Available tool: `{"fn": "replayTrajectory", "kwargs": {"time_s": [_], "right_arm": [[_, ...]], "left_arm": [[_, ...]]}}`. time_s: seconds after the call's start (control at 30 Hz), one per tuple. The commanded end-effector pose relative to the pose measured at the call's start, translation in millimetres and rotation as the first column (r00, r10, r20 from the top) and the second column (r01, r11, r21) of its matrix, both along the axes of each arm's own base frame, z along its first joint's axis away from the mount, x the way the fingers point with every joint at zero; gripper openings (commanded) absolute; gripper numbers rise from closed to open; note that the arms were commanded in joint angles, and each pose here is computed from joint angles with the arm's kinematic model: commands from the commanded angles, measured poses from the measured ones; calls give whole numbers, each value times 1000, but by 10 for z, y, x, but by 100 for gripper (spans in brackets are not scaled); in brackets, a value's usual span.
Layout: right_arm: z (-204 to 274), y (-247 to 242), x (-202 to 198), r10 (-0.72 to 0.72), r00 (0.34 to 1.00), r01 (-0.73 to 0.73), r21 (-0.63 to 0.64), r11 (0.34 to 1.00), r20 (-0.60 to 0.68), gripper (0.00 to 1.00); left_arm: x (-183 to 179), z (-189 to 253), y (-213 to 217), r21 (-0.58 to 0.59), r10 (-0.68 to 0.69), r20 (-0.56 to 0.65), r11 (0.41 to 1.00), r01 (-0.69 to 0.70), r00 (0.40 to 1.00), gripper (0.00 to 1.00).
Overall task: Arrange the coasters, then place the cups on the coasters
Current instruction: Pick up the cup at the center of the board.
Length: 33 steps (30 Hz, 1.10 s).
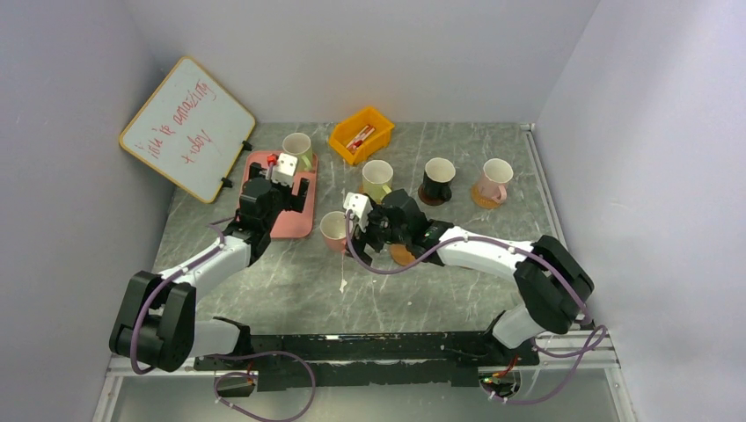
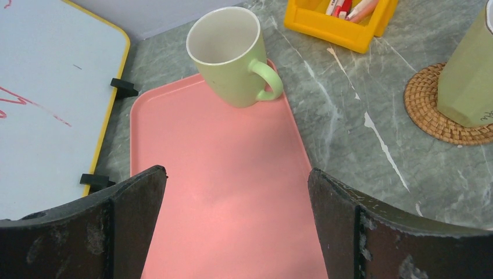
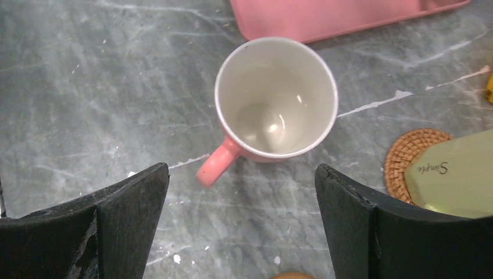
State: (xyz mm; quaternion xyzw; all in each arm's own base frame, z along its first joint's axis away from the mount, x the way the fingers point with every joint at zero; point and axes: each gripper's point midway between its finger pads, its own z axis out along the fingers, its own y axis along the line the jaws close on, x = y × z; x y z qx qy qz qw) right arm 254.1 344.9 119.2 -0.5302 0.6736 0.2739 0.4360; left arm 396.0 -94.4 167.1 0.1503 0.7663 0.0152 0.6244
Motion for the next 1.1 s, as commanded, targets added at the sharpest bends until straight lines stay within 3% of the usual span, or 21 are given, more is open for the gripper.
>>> {"fn": "replayTrajectory", "kwargs": {"time_s": [0.0,0.57,1.07], "right_arm": [[151,85,238,-104,993,101,62,993,54,100],[145,-16,564,-257,953,259,12,966,163,99],[56,93,435,-175,980,177,-13,984,94,79]], "left_arm": [[96,235,19,-36,31,69,999,-28,997,96],[96,173,18,-34,31,56,999,-29,998,96],[92,144,-13,-34,14,45,999,-12,999,96]]}}
